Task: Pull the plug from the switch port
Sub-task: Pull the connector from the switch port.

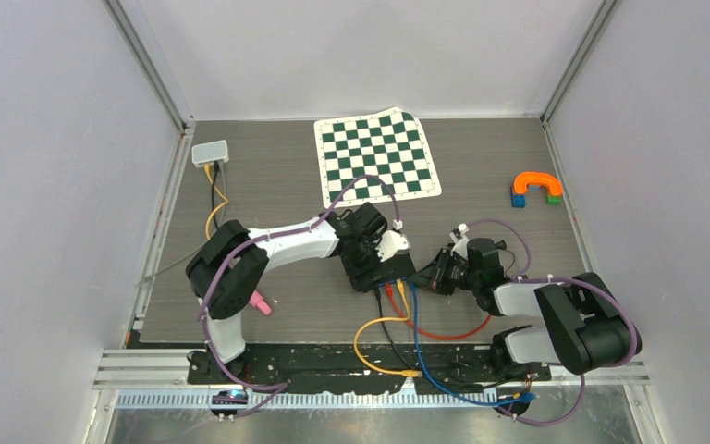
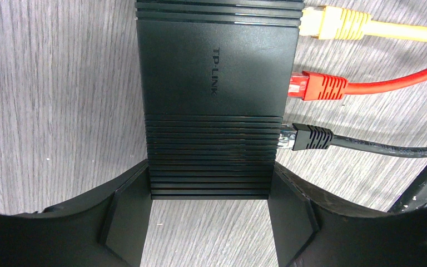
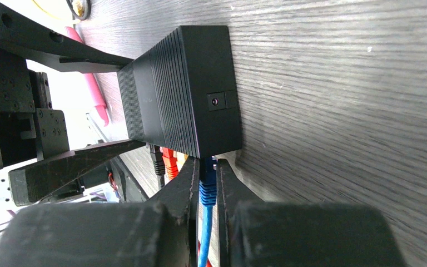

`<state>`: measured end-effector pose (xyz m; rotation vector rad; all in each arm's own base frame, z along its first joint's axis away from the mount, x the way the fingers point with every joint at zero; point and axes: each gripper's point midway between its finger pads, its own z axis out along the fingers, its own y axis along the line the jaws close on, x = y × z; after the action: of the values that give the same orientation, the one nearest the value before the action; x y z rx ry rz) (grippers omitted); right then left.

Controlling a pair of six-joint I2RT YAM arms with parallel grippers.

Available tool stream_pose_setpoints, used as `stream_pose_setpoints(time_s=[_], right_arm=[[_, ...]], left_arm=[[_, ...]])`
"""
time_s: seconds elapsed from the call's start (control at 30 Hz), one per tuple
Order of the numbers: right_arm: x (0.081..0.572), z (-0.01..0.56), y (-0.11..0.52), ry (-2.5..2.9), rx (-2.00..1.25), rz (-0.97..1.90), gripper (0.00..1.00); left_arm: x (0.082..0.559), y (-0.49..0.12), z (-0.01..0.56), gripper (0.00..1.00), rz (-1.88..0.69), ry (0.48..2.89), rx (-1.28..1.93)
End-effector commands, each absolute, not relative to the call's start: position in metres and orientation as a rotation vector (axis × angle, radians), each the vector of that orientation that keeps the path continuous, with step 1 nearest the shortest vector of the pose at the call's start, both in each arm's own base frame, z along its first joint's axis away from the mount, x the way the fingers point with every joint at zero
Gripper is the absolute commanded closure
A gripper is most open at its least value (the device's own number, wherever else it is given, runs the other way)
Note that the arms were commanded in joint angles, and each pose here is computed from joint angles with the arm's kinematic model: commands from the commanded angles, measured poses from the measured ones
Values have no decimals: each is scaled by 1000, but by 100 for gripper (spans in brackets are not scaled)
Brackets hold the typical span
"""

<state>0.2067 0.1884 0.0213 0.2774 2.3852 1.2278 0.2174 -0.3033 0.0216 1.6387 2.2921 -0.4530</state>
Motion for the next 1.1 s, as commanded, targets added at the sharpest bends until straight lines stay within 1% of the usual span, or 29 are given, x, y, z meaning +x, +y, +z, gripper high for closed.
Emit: stream_pose_setpoints(time_s=[0.0,0.2,0.23,0.27,0.33,0.4,0.5,0.57,0.6,0.67,0.7,0.77,0.87,0.97,1.07], right_arm=[[193,8,183,2471,262,1189,95],[211,22,186,2385,384,1220,94],[215,24,187,2367,410,1233,90],[217,23,185,2355,429,1216,88],[219,18,180,2355,473,1172,76],[219,14,177,2356,490,1144,68],[218,13,177,2360,487,1147,67],[217,10,177,2368,488,1151,68],[216,10,178,2369,485,1154,73],[214,7,178,2374,485,1160,78],[214,7,179,2373,483,1169,78],[214,8,181,2370,489,1190,73],[215,9,183,2363,506,1210,73],[218,12,183,2345,502,1218,91],[219,11,183,2361,481,1202,95]], left_arm=[[211,-316,28,47,-537,2268,1651],[213,-317,29,48,-535,2268,1645],[212,-317,29,48,-539,2268,1645],[211,-317,30,48,-541,2268,1644],[210,-317,30,48,-549,2269,1647],[208,-318,29,49,-564,2280,1654],[207,-318,28,49,-571,2278,1652],[206,-318,28,49,-579,2279,1652],[206,-318,28,49,-581,2278,1654],[205,-317,28,49,-582,2280,1659],[204,-317,28,49,-583,2280,1661],[203,-316,28,49,-586,2279,1663],[202,-315,29,50,-583,2278,1666],[202,-314,27,50,-575,2283,1669],[203,-313,26,50,-568,2286,1667]])
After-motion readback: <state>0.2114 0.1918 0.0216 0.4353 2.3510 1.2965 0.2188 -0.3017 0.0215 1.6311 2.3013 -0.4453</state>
